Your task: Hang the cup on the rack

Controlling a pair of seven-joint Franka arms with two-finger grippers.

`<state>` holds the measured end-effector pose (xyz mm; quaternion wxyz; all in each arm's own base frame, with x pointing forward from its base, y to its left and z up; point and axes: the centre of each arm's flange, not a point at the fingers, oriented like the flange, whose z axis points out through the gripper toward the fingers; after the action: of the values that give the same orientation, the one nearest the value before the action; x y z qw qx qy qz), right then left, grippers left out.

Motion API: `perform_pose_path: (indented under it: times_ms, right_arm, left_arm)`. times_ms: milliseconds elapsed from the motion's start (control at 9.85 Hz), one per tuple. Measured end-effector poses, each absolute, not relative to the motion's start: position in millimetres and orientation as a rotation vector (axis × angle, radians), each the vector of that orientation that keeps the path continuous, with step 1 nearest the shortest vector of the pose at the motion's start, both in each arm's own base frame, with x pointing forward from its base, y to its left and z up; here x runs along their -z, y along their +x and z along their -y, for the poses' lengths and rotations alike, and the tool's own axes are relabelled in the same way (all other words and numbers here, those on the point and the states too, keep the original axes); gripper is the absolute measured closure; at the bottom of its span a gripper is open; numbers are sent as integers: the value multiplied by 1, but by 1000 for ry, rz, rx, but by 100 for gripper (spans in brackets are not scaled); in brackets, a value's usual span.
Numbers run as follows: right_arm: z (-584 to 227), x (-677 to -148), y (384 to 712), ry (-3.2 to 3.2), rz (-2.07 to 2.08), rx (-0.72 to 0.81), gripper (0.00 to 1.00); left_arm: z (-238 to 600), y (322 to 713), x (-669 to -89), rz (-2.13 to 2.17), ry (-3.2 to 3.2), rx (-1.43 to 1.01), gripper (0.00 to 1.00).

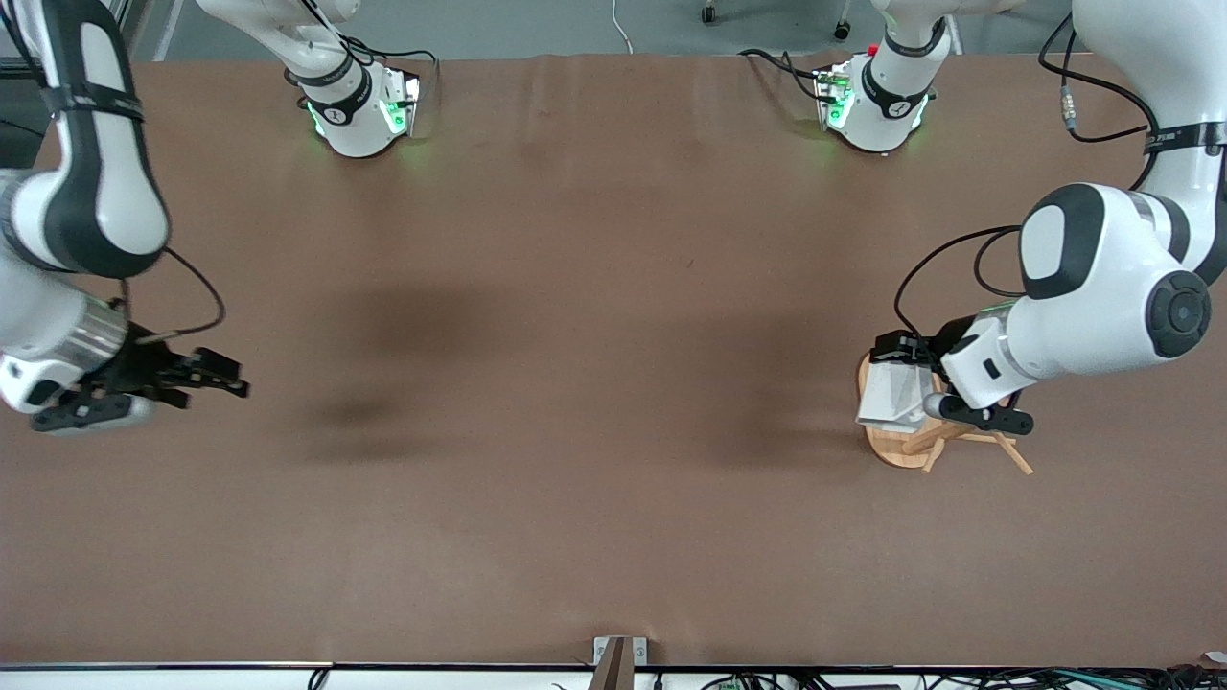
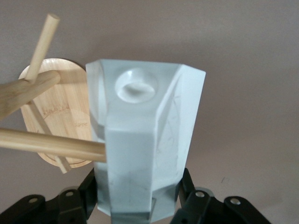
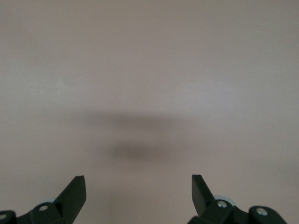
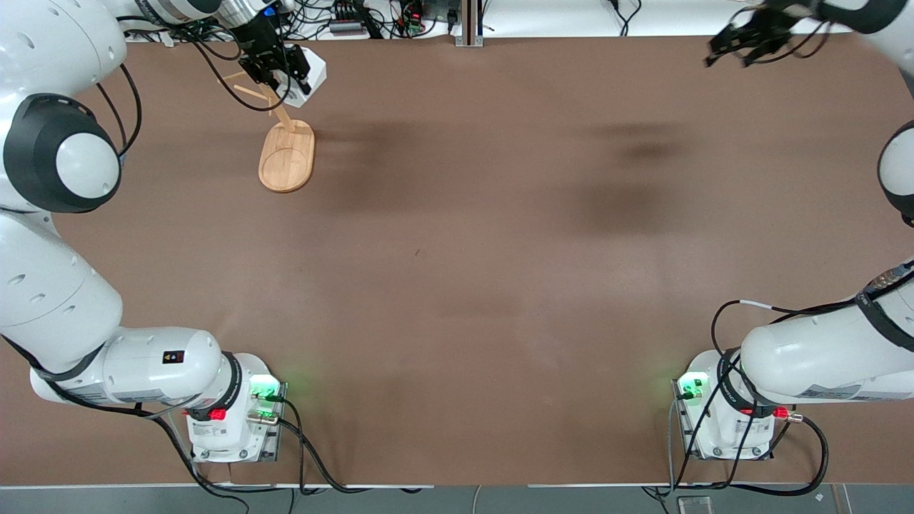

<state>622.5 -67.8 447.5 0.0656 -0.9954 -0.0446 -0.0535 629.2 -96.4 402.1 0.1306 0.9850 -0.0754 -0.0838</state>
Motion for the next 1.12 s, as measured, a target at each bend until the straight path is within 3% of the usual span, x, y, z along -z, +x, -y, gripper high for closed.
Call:
perform_pose_path:
  times_ms: [203, 508, 914, 1117]
  right_arm:
    - [80, -498, 617, -3030, -10, 199, 0]
    - [68, -558, 578, -3049, -219, 75, 0]
    - [76, -647, 535, -3053, -322, 27, 0]
    - [90, -661, 530, -3053, -325, 34, 0]
  left_arm:
    - [95, 629, -402, 202, 2863, 245, 30]
    - [79, 629, -398, 158, 2864, 258, 30]
    - [69, 622, -388, 63, 2867, 339, 28]
    - [67, 614, -400, 58, 2865, 387, 1]
